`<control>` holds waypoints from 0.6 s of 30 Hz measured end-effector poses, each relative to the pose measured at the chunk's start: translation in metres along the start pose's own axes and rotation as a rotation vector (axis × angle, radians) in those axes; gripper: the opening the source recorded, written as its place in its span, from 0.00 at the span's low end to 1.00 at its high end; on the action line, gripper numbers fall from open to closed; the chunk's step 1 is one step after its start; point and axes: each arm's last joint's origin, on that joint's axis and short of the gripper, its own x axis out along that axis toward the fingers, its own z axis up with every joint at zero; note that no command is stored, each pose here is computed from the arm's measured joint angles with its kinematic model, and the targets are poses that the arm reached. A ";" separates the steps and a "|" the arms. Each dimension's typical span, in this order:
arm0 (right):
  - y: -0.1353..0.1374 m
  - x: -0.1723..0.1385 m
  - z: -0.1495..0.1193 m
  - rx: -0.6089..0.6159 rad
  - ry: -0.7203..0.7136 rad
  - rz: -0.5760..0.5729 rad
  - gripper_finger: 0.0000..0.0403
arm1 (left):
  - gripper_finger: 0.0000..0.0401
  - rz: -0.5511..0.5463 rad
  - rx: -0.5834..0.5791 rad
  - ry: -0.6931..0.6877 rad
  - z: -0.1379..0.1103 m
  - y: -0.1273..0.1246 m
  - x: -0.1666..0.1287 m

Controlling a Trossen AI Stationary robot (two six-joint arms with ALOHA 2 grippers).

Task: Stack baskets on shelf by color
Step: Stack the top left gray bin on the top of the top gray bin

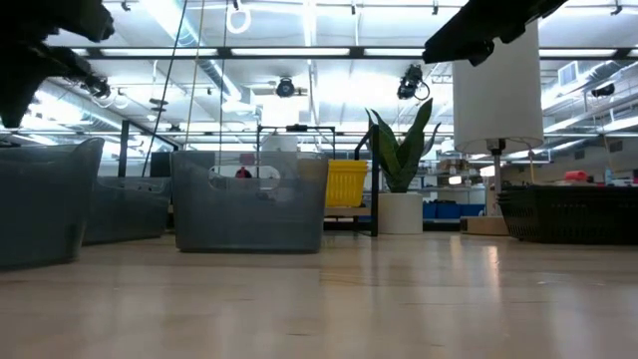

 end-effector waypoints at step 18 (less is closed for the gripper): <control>0.001 0.000 -0.001 0.004 0.004 0.003 0.35 | 0.56 0.103 0.042 0.070 0.003 -0.010 0.027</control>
